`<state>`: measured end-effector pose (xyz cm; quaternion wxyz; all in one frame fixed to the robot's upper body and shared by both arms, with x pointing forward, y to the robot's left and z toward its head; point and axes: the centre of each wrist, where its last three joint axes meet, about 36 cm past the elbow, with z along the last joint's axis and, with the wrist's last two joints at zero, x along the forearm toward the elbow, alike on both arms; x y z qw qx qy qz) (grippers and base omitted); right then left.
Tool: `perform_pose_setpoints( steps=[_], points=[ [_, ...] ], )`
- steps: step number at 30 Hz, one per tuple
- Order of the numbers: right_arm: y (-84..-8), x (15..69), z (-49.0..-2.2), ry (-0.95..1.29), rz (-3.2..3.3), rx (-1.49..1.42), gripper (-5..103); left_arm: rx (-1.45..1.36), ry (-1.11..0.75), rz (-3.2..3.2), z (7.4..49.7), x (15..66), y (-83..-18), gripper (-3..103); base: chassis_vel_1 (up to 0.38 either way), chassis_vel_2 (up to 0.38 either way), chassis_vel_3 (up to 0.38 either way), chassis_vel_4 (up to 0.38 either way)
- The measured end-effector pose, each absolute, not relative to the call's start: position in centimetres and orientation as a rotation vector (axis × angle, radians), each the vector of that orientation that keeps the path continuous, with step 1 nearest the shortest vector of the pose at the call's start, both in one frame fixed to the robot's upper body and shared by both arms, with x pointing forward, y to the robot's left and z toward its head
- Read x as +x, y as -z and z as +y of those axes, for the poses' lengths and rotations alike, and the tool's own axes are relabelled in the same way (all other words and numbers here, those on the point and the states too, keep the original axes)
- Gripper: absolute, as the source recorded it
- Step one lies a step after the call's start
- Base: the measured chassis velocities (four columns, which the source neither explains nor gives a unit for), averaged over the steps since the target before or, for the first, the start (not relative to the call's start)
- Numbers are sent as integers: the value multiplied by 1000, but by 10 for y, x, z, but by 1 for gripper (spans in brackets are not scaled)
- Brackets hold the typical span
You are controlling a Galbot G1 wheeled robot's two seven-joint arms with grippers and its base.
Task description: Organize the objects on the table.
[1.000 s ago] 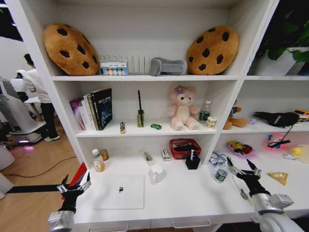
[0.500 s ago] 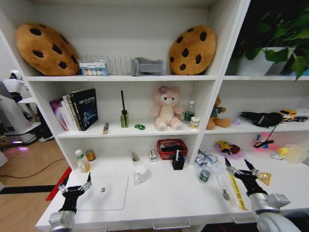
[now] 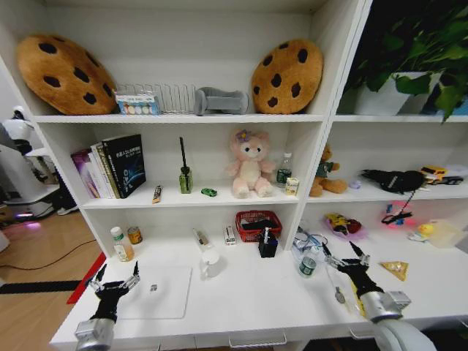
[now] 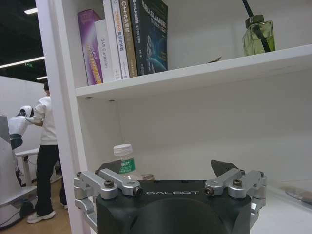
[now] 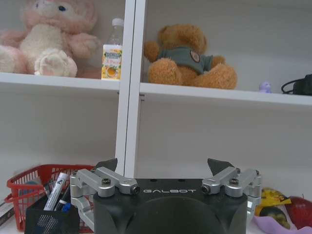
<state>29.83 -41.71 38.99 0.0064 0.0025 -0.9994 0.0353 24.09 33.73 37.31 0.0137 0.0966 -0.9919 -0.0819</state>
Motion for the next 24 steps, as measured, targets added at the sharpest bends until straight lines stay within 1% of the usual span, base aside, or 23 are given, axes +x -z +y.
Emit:
perform_pose_setpoints(
  steps=[12,19,21,24],
  points=[
    [-365,332,-407,-63,-3046,83,100,309,252,-3088,338,240,-373,100,0,0,0,0],
    [-356,339,-402,-55,-3019,108,100,314,253,-3087,340,241,-373,100,0,0,0,0],
    [-355,340,-402,-57,-3017,108,101,314,253,-3087,340,241,-373,100,0,0,0,0],
    [-354,343,-401,-62,-3019,109,87,314,255,-3087,341,241,-373,100,0,0,0,0]
  ],
)
